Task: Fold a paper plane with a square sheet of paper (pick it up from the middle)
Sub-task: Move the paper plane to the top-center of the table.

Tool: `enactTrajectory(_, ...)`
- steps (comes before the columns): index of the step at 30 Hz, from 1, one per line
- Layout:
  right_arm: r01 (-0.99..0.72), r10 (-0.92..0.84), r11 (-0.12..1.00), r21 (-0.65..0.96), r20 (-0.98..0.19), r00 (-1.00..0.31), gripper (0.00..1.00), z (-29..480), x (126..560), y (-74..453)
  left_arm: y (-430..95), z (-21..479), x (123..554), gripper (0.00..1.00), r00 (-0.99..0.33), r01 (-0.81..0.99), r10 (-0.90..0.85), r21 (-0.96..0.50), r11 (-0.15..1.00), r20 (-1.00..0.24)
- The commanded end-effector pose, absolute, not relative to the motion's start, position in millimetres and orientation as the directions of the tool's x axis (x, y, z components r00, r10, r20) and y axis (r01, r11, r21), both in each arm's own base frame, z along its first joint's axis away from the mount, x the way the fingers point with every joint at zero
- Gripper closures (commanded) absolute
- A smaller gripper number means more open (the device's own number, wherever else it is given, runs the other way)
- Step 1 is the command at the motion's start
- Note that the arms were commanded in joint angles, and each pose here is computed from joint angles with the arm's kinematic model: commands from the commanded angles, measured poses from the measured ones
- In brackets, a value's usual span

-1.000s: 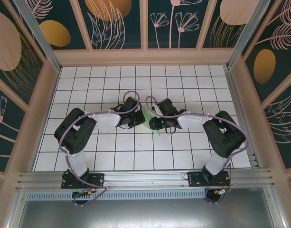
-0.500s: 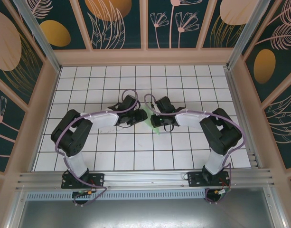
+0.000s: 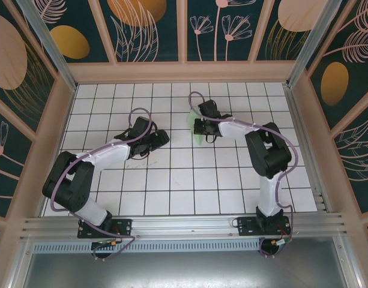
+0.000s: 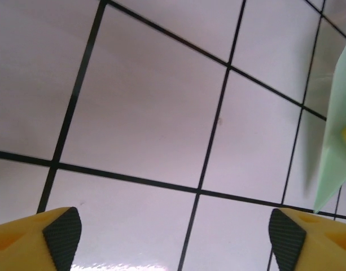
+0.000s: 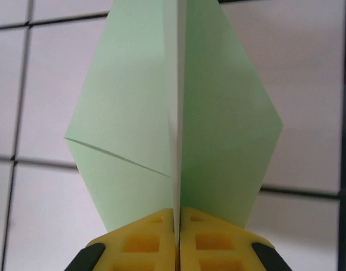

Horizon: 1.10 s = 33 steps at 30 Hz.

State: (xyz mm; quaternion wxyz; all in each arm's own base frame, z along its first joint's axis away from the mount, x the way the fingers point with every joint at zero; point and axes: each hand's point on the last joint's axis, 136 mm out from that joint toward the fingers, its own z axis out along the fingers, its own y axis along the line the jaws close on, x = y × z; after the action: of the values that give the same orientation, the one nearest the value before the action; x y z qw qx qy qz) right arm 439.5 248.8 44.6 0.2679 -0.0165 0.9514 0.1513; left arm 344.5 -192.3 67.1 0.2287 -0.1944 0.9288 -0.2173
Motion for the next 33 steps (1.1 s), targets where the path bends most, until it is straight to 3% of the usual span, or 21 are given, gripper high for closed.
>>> enactTrajectory(1,-0.024,0.097,0.972,0.232,-0.495,-0.864,0.90,40,457,234,-182,66,340,0.09,-0.815,-0.271,-0.454,-0.457,0.847,-0.360)
enactTrajectory(14,-0.018,0.073,0.982,0.187,-0.467,-0.881,0.80,23,479,234,-181,63,339,0.02,-0.815,-0.271,-0.451,-0.447,0.852,-0.364)
enactTrajectory(29,-0.022,0.018,0.996,0.091,-0.413,-0.911,0.79,-18,466,234,-179,60,338,0.01,-0.819,-0.274,-0.444,-0.433,0.859,-0.363)
enactTrajectory(33,-0.024,0.019,0.996,0.089,-0.452,-0.892,0.77,6,475,238,-173,66,342,0.01,-0.806,-0.270,-0.436,-0.408,0.872,-0.400)
